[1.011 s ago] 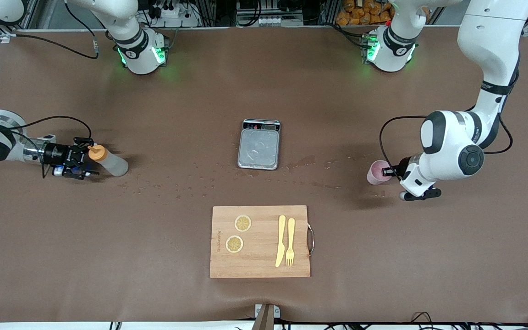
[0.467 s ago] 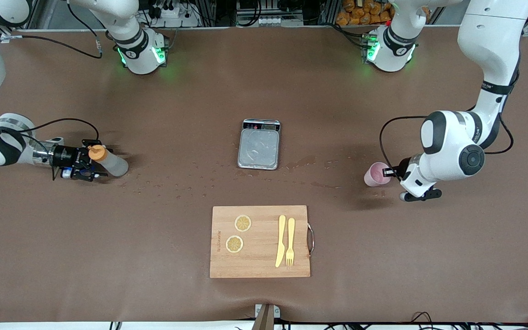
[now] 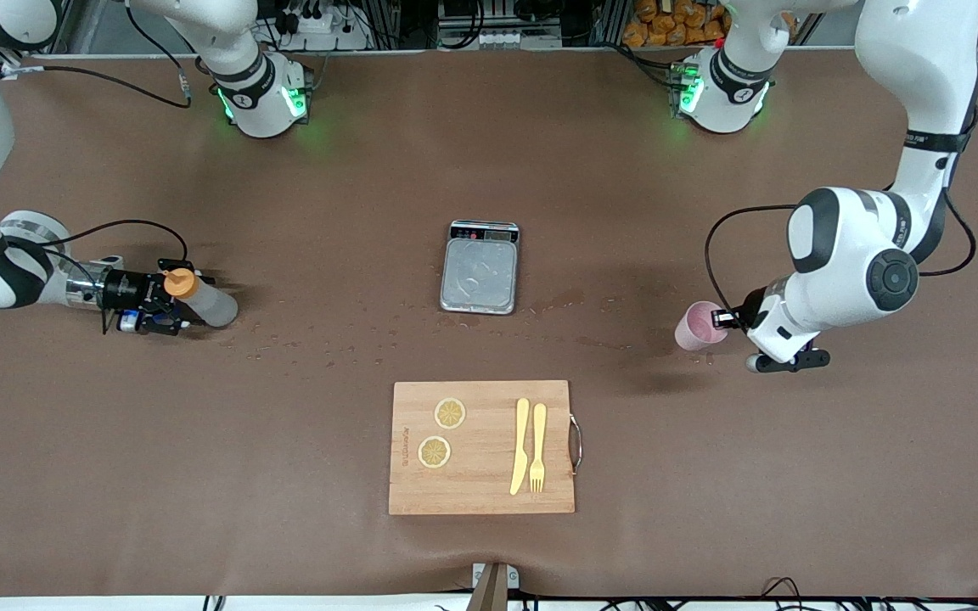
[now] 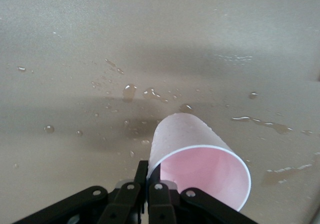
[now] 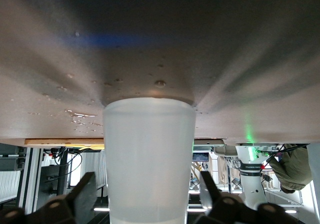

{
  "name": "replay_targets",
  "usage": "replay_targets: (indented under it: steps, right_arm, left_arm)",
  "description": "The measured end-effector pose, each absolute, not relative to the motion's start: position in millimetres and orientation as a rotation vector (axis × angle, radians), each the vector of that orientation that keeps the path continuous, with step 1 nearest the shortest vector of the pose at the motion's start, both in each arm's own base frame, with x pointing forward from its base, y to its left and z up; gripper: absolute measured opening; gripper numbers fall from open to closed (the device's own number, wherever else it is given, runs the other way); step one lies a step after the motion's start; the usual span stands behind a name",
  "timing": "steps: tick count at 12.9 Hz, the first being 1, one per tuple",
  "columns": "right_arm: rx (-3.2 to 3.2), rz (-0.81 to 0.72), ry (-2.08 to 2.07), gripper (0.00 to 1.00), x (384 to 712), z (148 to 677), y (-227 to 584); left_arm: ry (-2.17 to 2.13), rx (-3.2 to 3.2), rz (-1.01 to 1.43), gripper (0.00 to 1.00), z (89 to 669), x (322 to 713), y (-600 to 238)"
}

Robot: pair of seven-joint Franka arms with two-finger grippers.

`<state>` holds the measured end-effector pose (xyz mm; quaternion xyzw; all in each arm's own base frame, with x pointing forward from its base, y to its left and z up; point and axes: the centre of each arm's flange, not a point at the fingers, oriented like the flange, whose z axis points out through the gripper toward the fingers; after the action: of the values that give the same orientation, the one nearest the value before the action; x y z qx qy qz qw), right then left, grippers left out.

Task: Add sauce to pink cup with both arms
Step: 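Lift the pink cup with the left gripper while the right gripper grasps the bottle, then carry the cup onto the scale while the right gripper lifts the bottle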

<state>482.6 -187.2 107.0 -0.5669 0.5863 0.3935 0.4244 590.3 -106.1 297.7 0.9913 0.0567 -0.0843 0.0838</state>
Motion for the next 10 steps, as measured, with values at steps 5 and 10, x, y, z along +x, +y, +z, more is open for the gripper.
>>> replay_targets:
  steps: [5,10]
  right_arm:
    - [-1.422,0.982,1.458,0.57,482.9,107.0,-185.7]
    - [-1.462,0.982,1.449,0.51,497.1,112.8,-172.7]
  left_arm:
    - [0.247,2.952,-0.277,0.03,325.5,596.2,-132.7]
    - [0.396,2.927,-0.298,0.03,346.7,582.2,-220.1]
